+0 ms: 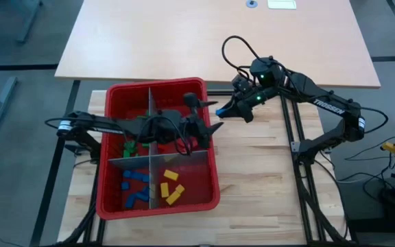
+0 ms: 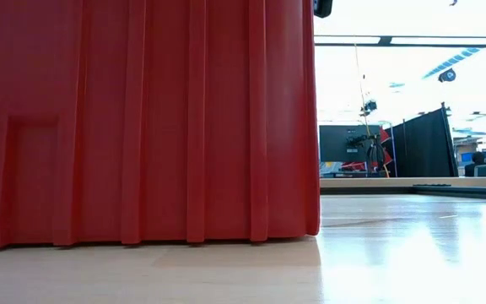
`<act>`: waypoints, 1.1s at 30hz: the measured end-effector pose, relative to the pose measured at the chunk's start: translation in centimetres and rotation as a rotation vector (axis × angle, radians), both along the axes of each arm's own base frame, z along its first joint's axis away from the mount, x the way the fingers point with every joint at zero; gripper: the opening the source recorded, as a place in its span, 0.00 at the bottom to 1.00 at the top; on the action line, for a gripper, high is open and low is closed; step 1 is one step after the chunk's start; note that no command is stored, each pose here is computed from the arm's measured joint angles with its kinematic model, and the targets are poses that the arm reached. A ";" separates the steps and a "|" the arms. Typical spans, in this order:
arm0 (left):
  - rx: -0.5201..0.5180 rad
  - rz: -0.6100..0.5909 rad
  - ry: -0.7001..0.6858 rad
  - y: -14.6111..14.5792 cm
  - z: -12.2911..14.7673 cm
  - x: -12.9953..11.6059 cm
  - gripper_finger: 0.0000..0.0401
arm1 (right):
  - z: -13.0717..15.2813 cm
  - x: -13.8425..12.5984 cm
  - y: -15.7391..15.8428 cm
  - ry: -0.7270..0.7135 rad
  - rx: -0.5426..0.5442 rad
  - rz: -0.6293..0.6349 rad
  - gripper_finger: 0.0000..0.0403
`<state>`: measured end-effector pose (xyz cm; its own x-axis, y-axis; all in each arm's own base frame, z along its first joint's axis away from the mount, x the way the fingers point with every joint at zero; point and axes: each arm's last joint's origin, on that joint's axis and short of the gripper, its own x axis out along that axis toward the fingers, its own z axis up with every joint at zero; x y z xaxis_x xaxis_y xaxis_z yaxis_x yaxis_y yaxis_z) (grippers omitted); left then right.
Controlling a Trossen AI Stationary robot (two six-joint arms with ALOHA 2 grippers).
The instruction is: Sort blocks
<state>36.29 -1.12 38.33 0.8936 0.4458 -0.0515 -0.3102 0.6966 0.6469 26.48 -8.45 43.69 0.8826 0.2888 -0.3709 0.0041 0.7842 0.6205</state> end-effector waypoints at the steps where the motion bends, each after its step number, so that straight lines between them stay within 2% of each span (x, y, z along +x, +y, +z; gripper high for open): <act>1: 0.004 0.000 -0.007 0.0 0.0 0.1 0.86 | 0.0 0.0 0.1 0.000 0.001 0.001 0.30; 7: 0.003 -0.004 -0.035 -0.2 -0.5 0.9 0.76 | 0.0 0.1 0.2 0.003 0.010 0.005 0.30; 10: -0.003 -0.005 -0.049 -0.2 -0.7 1.3 0.67 | 0.0 0.1 0.3 0.002 0.011 0.009 0.30; 22: -0.058 -0.031 -0.078 -0.4 -0.8 1.4 0.18 | 0.0 0.1 0.4 0.009 0.037 0.016 0.30; 33: -0.098 -0.041 -0.099 -0.7 -0.7 1.3 0.04 | 0.1 -0.1 0.5 0.005 0.033 0.029 0.31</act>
